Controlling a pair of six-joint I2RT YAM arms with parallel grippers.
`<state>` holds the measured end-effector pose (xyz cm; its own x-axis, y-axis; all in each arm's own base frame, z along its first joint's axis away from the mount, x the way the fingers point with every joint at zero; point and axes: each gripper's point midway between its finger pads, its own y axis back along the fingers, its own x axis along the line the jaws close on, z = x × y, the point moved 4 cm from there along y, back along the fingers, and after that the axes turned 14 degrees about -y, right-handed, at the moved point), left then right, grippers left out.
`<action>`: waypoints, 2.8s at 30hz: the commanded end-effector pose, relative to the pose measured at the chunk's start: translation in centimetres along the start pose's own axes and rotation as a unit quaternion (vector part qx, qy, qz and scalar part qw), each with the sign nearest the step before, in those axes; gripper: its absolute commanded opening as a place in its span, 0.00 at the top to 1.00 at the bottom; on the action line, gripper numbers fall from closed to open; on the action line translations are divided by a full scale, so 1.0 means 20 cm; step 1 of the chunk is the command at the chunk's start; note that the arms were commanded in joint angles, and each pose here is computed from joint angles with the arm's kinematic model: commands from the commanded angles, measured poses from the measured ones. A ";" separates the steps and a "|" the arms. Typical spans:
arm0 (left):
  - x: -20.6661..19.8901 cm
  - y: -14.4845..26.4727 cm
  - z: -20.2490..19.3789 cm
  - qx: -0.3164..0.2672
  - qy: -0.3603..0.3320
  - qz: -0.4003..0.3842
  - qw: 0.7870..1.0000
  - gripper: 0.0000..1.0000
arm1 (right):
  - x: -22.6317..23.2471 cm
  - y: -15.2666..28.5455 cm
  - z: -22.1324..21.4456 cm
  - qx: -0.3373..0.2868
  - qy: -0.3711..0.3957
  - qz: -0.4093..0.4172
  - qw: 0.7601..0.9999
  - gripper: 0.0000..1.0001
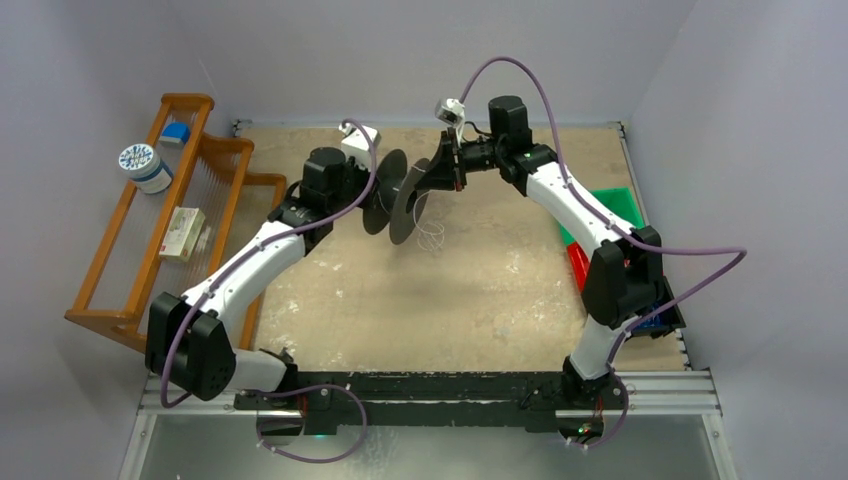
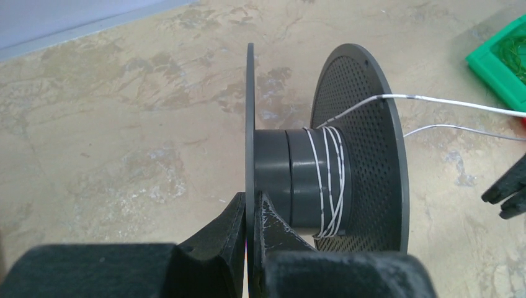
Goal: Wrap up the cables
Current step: Wrap the cable around the cable reel.
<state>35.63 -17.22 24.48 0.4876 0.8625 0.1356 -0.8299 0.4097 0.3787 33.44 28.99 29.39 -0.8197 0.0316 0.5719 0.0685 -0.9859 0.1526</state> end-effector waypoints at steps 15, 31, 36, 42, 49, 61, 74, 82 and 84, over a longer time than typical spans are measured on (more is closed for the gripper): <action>0.22 -0.06 -0.01 -0.036 0.050 0.157 0.986 1.00 | 0.07 0.05 0.05 0.000 0.073 0.002 0.997 1.00; 0.28 -0.06 -0.08 -0.032 0.124 0.218 0.967 1.00 | 0.18 -0.15 -0.16 0.062 0.078 0.119 0.988 0.97; 0.29 -0.07 -0.10 -0.026 0.150 0.233 0.961 1.00 | 0.17 -0.29 -0.27 0.105 0.077 0.138 0.982 0.96; 0.33 -0.05 -0.06 -0.046 0.187 0.219 0.956 1.00 | 0.19 -0.42 -0.39 0.144 0.084 0.136 0.977 0.96; 0.57 0.14 0.16 -0.109 0.232 0.189 0.948 1.00 | 0.13 -0.45 -0.47 0.161 0.070 0.129 0.976 0.96; 0.59 0.28 0.34 -0.163 0.299 0.118 0.933 1.00 | 0.12 -0.52 -0.59 0.188 0.062 0.140 0.970 0.95; 0.62 0.66 0.62 -0.237 0.292 -0.004 0.926 1.00 | 0.10 -0.41 -0.48 0.153 0.057 0.128 0.978 0.95; 0.50 0.70 0.58 -0.224 0.228 -0.091 0.943 1.00 | -0.08 -0.18 -0.37 0.089 -0.001 0.114 0.990 0.96; 0.47 0.70 0.57 -0.225 0.206 -0.116 0.945 1.00 | -0.09 -0.14 -0.34 0.077 -0.002 0.114 0.991 0.96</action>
<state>33.54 -5.43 38.91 0.4152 0.8001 -0.4331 -0.8827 0.4695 0.0211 30.45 32.23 18.94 -0.7751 -0.1382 0.6165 0.3438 -0.9109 0.2281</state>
